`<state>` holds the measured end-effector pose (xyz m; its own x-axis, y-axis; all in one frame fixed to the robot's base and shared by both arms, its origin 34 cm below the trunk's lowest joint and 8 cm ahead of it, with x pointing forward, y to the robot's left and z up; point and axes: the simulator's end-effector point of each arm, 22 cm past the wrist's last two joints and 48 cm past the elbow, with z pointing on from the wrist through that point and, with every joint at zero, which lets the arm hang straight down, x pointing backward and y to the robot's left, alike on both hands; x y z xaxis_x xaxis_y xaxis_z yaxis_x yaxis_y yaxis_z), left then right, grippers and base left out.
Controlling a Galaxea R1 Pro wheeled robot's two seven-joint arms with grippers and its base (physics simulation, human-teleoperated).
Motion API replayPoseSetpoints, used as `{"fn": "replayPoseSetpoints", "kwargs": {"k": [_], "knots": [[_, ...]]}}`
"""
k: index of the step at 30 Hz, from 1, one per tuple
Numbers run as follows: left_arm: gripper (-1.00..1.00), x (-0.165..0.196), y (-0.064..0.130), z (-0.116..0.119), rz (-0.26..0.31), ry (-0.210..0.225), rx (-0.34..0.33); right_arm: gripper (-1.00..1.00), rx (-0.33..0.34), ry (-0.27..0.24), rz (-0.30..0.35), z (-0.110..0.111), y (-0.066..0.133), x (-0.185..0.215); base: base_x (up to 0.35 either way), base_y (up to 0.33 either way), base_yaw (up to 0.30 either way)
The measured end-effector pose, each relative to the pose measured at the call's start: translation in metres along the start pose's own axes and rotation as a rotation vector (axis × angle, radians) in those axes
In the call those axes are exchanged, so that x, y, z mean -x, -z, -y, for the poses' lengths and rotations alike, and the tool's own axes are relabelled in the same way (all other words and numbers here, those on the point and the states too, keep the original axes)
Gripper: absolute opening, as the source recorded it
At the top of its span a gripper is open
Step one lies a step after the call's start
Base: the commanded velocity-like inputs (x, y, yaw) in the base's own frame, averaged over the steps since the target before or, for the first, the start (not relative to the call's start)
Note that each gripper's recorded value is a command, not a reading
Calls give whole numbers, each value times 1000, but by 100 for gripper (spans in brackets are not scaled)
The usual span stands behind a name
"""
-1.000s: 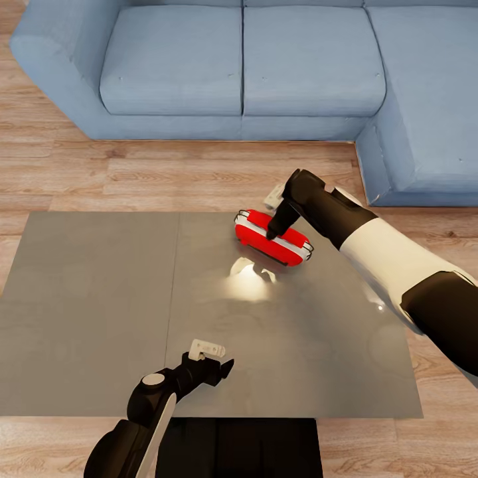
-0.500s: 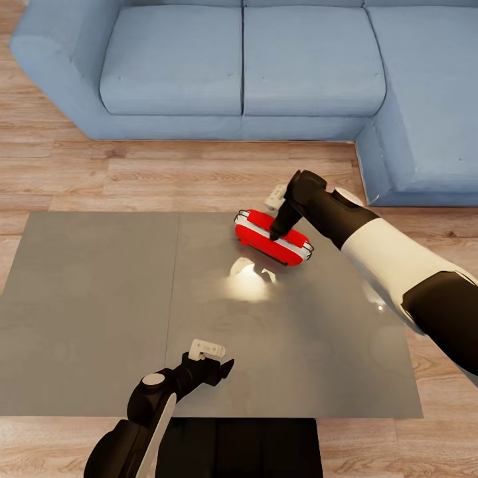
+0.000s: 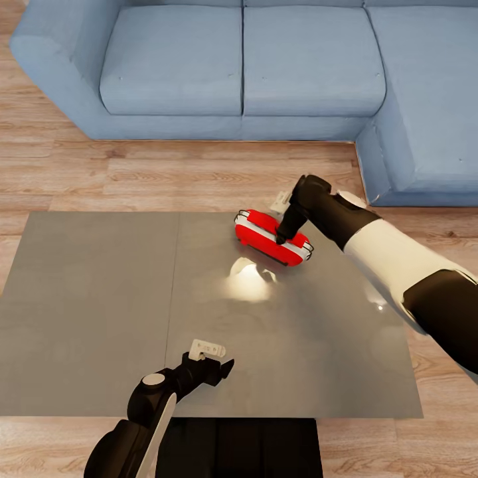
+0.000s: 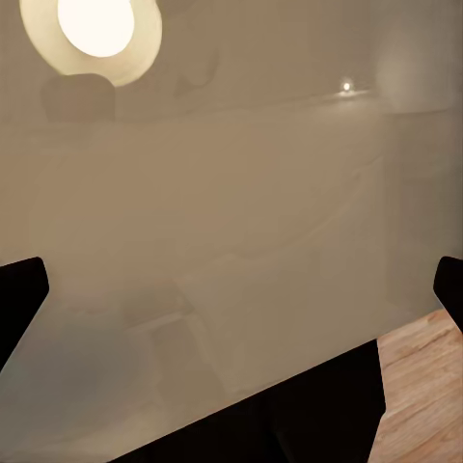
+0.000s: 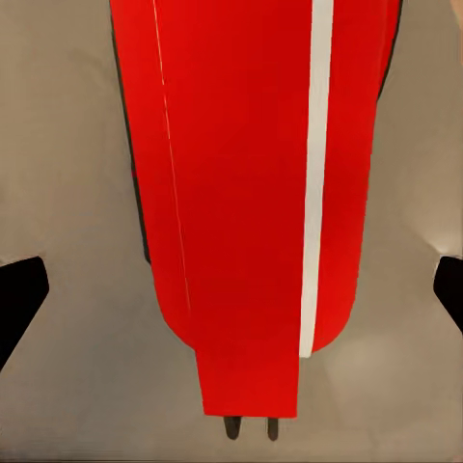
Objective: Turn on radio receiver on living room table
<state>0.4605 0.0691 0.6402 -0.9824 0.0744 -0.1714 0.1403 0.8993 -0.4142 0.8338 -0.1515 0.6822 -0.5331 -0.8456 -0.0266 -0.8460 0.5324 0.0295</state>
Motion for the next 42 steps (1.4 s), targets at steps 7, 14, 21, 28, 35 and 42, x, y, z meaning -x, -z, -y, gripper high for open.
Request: {"fn": "replayPoseSetpoints", "kwargs": {"k": [7, 14, 21, 28, 35, 42], "knots": [[100, 0, 0, 0, 0, 0, 0, 100, 18, -7, -32, -1, -14, -17, 0, 0, 0], [100, 0, 0, 0, 0, 0, 0, 100, 23, -17, -61, 0, -24, -32, 0, 0, 0], [100, 0, 0, 0, 0, 0, 0, 100, 19, -8, -70, 6, -32, -45, 0, 0, 0], [100, 0, 0, 0, 0, 0, 0, 100, 14, -7, -70, 7, -33, -46, 0, 0, 0], [100, 0, 0, 0, 0, 0, 0, 100, 3, -17, -87, 9, -37, -52, 0, 0, 0], [100, 0, 0, 1, 1, 1, -1, 100, -43, 4, -61, 19, -38, -46, 0, 0, 0]]}}
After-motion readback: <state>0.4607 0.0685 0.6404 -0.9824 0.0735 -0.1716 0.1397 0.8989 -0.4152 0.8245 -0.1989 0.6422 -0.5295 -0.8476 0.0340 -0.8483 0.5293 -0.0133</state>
